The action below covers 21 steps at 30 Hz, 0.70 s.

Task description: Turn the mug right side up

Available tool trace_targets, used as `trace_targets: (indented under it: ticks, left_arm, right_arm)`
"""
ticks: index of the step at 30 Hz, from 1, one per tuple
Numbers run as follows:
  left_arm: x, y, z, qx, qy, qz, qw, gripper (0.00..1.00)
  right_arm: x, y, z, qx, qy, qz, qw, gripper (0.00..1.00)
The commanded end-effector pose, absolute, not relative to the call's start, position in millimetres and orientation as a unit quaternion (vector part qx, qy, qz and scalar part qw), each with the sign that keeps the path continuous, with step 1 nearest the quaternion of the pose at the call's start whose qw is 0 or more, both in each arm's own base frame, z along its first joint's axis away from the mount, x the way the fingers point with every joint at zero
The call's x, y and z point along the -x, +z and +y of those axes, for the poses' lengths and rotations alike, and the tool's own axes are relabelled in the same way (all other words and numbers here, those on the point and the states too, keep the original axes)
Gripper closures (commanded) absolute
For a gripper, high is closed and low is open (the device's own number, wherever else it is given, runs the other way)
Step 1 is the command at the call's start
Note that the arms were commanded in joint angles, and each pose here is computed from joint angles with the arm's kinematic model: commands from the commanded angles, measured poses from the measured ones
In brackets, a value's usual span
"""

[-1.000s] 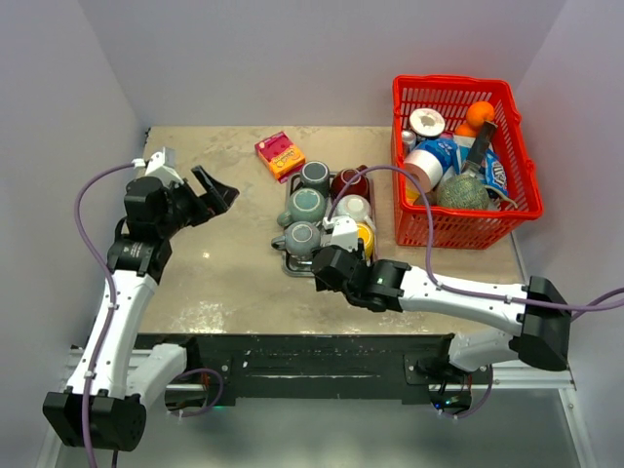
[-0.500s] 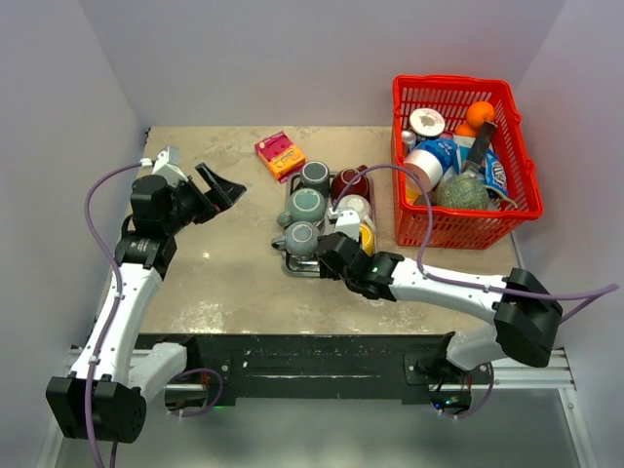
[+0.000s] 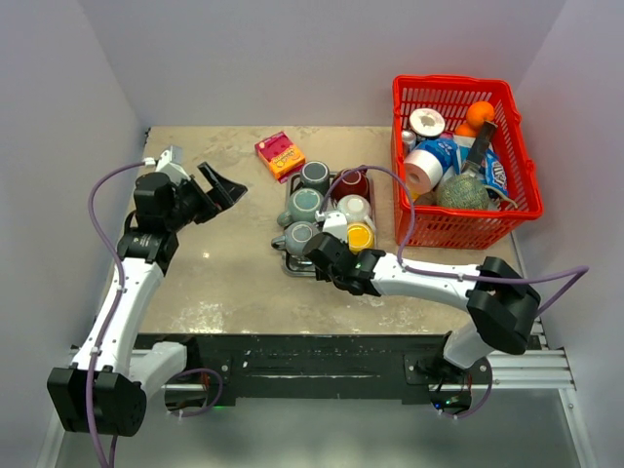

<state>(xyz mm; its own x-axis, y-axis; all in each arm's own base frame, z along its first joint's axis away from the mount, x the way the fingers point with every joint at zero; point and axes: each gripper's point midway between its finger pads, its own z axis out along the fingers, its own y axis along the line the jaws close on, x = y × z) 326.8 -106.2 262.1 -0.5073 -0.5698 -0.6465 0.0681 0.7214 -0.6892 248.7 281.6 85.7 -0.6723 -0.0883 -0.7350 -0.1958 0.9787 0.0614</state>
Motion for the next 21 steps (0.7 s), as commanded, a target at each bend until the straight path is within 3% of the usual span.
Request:
trace_targets:
  ticks: [1, 9, 15, 21]
  left_arm:
    - [-330.6, 281.9, -107.5, 0.134, -0.344, 0.789, 0.491, 0.01]
    - [-327.3, 275.2, -109.0, 0.132, -0.345, 0.796, 0.48, 0.01]
    - [-319.3, 273.0, -108.9, 0.133, -0.344, 0.801, 0.472, 0.01]
    - [-315.1, 267.7, -111.5, 0.129, -0.346, 0.808, 0.458, 0.01]
  right_arm:
    - [-262.9, 97.5, 283.7, 0.051, 0.057, 0.906, 0.416, 0.59]
    - [-262.2, 106.0, 269.8, 0.044, 0.027, 0.907, 0.417, 0.6]
    - [-256.9, 107.8, 259.7, 0.065, 0.013, 0.908, 0.414, 0.51]
    - [-255.4, 96.3, 266.9, 0.074, 0.025, 0.911, 0.405, 0.53]
